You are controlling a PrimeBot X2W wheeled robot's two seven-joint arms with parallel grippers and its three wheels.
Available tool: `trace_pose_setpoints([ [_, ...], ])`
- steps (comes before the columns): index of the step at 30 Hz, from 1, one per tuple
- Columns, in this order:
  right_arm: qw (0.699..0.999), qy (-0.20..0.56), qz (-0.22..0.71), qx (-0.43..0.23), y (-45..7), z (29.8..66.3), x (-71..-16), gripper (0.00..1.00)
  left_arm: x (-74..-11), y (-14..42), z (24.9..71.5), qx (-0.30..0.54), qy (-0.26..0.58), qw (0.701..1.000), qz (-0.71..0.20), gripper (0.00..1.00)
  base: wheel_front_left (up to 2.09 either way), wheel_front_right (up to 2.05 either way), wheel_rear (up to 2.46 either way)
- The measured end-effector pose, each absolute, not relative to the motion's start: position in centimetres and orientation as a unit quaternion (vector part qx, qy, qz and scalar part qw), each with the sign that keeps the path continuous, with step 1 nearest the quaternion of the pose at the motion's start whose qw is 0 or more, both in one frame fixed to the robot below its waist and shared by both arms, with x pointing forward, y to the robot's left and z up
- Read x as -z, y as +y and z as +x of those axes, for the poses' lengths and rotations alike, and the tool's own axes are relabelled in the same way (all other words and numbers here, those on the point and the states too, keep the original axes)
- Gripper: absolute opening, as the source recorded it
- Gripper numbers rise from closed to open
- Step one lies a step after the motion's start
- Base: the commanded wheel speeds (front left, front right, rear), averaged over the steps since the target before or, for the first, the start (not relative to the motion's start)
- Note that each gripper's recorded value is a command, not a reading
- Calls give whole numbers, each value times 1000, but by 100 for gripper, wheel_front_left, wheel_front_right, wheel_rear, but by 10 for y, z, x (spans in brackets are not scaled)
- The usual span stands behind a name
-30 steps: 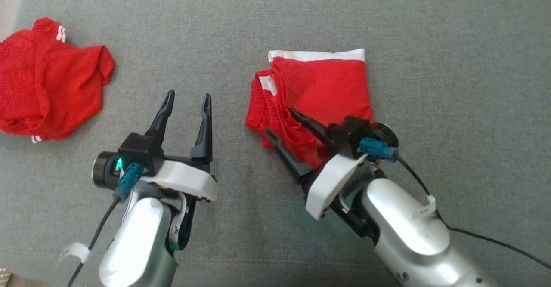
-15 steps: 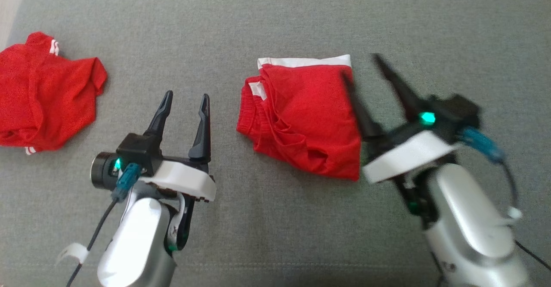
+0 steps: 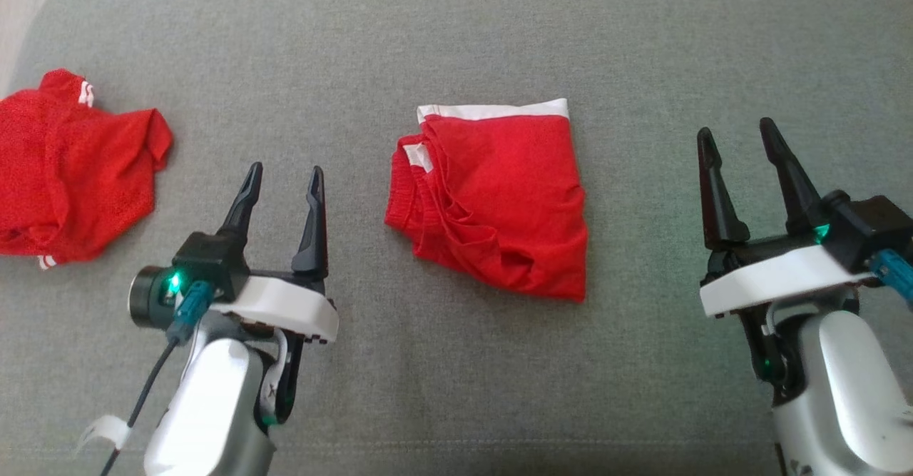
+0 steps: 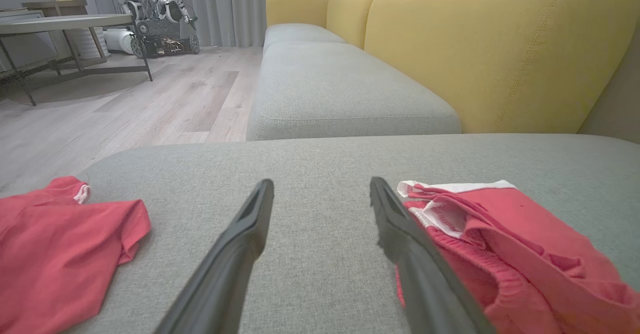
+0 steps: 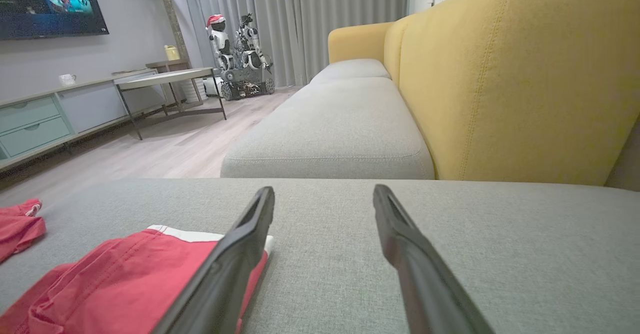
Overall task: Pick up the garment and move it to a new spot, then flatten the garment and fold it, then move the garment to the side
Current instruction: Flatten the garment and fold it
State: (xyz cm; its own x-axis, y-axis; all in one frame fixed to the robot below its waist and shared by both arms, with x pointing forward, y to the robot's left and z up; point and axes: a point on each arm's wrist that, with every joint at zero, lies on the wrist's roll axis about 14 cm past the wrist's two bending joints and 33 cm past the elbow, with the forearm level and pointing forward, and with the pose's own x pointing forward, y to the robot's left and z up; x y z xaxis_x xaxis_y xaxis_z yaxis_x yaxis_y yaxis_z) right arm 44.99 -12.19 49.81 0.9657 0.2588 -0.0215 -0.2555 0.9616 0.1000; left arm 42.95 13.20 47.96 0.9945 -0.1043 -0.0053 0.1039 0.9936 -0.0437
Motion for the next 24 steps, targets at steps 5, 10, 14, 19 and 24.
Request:
trace_pose_setpoints([
  [5,991,12,51,-122,-125,444,-503,100,-483,132,424,53,1,998,-20,100,0,0,0],
  [10,992,17,45,-114,-130,425,-504,100,-486,134,407,51,-1,999,-16,100,0,0,0],
  [14,993,25,41,-105,-136,413,-502,100,-485,134,396,52,2,999,-13,100,0,0,0],
  [19,994,26,38,-97,-141,399,-505,100,-487,135,382,57,2,998,-6,100,0,0,0],
  [24,994,36,38,-91,-145,382,-502,100,-489,137,369,53,3,999,-8,100,0,0,0],
])
